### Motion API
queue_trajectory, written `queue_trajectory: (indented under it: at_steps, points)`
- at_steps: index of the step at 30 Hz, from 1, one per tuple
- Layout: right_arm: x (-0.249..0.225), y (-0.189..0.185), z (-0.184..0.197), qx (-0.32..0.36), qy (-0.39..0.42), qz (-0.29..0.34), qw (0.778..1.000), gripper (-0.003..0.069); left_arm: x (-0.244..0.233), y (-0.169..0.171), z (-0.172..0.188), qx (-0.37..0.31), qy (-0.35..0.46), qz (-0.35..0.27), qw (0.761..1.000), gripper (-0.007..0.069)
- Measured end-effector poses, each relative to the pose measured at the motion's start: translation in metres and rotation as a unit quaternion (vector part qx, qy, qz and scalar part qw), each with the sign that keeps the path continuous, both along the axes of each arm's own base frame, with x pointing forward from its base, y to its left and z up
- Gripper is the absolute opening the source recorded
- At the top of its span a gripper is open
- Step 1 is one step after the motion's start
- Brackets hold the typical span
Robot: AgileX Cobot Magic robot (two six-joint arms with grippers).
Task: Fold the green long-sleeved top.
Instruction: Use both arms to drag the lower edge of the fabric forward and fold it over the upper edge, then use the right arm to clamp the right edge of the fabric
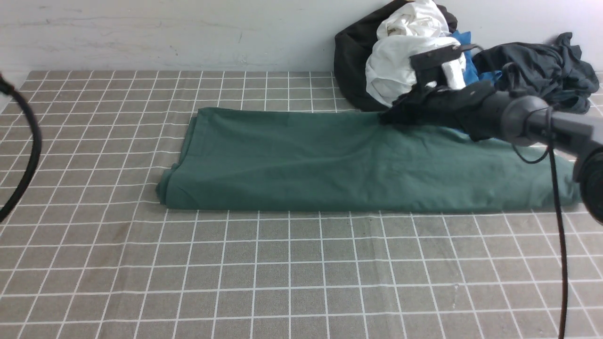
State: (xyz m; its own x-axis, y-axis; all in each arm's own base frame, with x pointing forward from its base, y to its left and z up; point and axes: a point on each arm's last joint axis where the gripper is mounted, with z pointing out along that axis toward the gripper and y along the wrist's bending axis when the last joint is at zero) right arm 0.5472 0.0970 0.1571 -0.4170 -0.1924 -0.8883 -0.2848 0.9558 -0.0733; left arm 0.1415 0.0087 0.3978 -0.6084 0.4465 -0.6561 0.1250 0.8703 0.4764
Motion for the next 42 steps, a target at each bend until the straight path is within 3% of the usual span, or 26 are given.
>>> queue_trajectory:
  at_steps: [6, 9, 12, 13, 15, 19, 23, 28, 33, 34, 35, 37, 42]
  points:
    - [-0.014, -0.05, 0.064, 0.027, 0.025, 0.04, 0.999, 0.0072, -0.015, 0.007, -0.017, -0.009, 0.005, 0.041, 0.999, 0.0045]
    - [-0.043, -0.08, 0.094, 0.029, 0.146, 0.042, 0.988, 0.0183, -0.02, 0.006, -0.04, -0.062, 0.019, 0.078, 0.995, 0.0045]
    - [-0.066, -0.111, 0.085, -0.015, 0.288, -0.03, 0.957, 0.0312, -0.018, 0.001, -0.065, -0.112, 0.046, 0.093, 0.988, 0.0045]
    - [-0.067, -0.112, 0.084, -0.008, 0.298, -0.035, 0.954, 0.0321, -0.018, 0.001, -0.067, -0.112, 0.049, 0.094, 0.988, 0.0045]
    - [-0.079, -0.147, 0.057, -0.067, 0.4, -0.134, 0.904, 0.0452, -0.015, -0.007, -0.091, -0.147, 0.083, 0.081, 0.982, 0.0043]
    - [-0.082, -0.181, 0.032, -0.071, 0.437, -0.197, 0.875, 0.0571, -0.009, -0.017, -0.108, -0.173, 0.108, 0.046, 0.978, 0.0022]
    - [-0.084, -0.2, 0.015, -0.025, 0.454, -0.216, 0.864, 0.0598, -0.004, -0.023, -0.109, -0.188, 0.1, 0.018, 0.977, 0.0023]
    - [-0.083, -0.207, -0.009, 0.042, 0.474, -0.212, 0.854, 0.0552, -0.001, -0.024, -0.108, -0.186, 0.094, 0.008, 0.978, 0.0023]
    - [-0.08, -0.204, -0.012, 0.059, 0.472, -0.167, 0.864, 0.0286, 0.0, -0.024, -0.108, -0.184, 0.089, 0.004, 0.979, 0.0023]
    - [-0.08, -0.204, -0.012, 0.06, 0.472, -0.165, 0.864, 0.0272, 0.0, -0.024, -0.108, -0.184, 0.089, 0.004, 0.979, 0.0023]
    - [-0.08, -0.203, -0.011, 0.059, 0.471, -0.158, 0.866, 0.0171, 0.0, -0.024, -0.108, -0.184, 0.089, 0.004, 0.979, 0.0023]
    - [-0.08, -0.202, -0.008, 0.054, 0.468, -0.153, 0.869, 0.0057, 0.0, -0.024, -0.108, -0.183, 0.09, 0.004, 0.979, 0.0023]
    - [-0.089, -0.207, 0.034, -0.017, 0.438, -0.164, 0.884, 0.001, -0.001, -0.024, -0.112, -0.183, 0.096, 0.005, 0.978, 0.0023]
